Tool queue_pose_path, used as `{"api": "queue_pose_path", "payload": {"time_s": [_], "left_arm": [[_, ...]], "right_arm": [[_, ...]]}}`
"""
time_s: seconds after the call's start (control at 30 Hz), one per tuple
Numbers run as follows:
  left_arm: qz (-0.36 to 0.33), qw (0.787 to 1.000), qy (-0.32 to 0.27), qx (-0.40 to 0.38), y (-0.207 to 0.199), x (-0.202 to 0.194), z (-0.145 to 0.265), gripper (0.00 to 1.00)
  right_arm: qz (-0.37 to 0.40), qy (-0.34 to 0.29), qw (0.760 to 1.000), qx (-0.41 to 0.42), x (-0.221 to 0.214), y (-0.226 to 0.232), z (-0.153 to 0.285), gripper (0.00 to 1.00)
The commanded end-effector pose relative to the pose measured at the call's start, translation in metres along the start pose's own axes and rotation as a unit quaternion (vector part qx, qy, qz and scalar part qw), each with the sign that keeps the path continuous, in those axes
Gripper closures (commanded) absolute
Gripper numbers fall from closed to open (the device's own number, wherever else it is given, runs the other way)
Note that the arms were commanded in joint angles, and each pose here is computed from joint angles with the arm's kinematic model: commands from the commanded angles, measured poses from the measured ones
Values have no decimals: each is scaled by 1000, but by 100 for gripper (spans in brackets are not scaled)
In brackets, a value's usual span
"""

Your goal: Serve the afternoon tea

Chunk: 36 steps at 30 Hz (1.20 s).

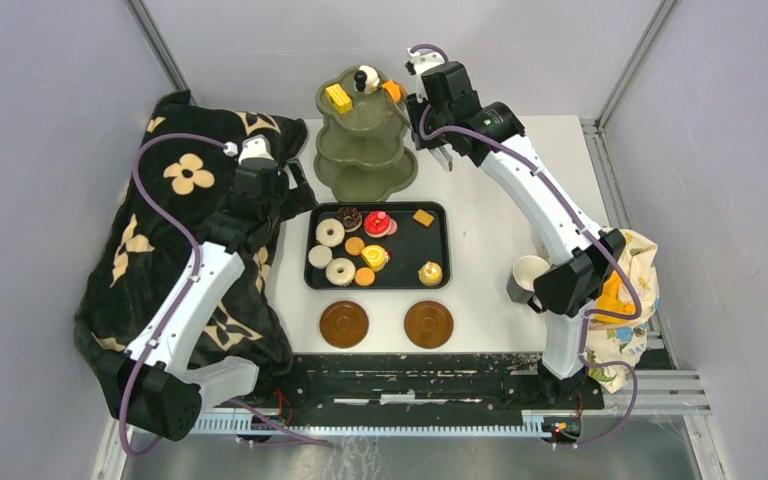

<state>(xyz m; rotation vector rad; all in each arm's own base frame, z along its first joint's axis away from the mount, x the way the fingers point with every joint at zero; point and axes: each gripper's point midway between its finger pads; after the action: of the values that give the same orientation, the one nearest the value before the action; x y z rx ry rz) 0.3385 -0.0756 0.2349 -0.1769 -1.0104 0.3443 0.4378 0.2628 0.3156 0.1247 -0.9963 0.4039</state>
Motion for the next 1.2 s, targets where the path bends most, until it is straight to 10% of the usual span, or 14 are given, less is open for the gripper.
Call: {"api": "queue_pose_path", "payload": {"time_s": [0.0,0.47,1.17], "left_arm": [[-6,999,-30,-13,-9,21,1,1],[-6,1000,-19,-5,-3,13,-7,1],[-7,1000,-15,7,5,9,-5,1]], "right_arm": [[-25,-73,997,14,46,1,4,92],[-38,-72,996,32,47,8,4,59],[-58,-129,989,36,75,0,54,48]]}}
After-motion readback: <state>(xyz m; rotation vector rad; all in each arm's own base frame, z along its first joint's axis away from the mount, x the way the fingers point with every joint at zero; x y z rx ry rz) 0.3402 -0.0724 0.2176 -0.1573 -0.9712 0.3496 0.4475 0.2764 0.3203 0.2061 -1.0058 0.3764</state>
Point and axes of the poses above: each gripper's point midway between its finger pads, its own z axis back along the fingers, its own y axis along the line the jaws close on, x = y × z, and after that the axes turned 3 degrees about z, right-handed
